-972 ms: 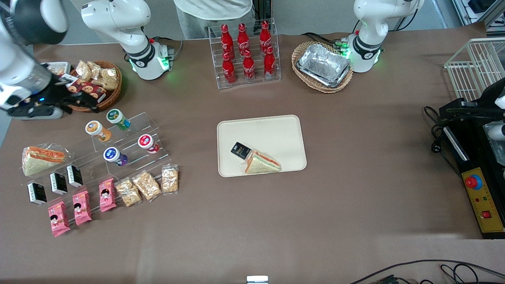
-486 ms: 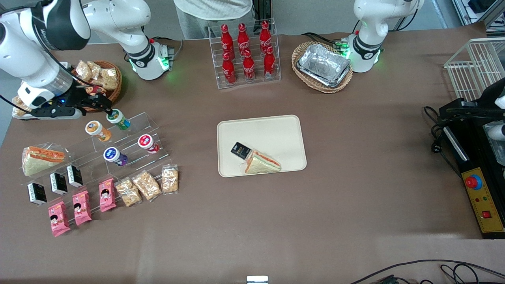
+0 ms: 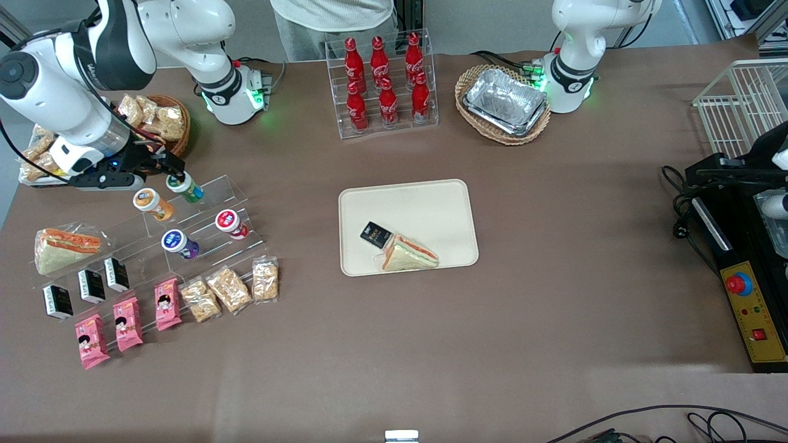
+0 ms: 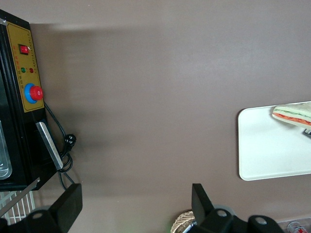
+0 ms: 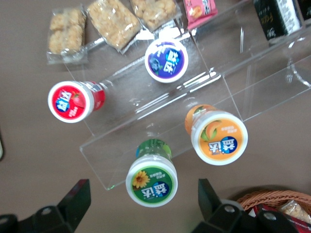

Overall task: Place green gum on tray
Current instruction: 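Lower the right gripper around the green gum bottle and close it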

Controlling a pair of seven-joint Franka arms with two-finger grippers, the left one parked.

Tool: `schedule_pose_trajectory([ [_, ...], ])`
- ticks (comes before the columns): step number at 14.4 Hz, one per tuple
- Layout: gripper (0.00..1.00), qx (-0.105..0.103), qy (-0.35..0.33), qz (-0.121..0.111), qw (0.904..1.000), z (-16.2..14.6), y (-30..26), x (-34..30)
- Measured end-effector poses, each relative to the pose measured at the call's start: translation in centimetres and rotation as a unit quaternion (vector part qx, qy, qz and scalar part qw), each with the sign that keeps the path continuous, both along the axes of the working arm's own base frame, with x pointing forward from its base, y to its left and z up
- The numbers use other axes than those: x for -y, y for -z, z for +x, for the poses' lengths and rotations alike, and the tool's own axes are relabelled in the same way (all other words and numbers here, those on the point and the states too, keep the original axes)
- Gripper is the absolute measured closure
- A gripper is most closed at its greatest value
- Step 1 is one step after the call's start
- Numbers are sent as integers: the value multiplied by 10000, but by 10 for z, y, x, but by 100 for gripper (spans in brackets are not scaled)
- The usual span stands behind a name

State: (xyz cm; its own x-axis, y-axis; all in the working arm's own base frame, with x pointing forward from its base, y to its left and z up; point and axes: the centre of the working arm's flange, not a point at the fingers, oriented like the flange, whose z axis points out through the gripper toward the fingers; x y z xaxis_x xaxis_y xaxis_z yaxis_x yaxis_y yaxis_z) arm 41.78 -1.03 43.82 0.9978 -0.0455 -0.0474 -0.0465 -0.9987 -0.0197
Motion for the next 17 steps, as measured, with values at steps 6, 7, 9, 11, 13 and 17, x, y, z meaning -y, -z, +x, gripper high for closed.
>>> schedule_pose_trajectory([
  [6,2,65,146,17,9999,-8,28,12],
  [7,2,77,147,17,9999,-9,31,11],
  [9,2,68,155,18,9999,-10,37,12],
  [11,2,64,164,16,9998,-10,42,12],
  [13,2,48,176,14,9998,-10,49,13],
  [17,2,8,191,9,9998,-9,62,14],
])
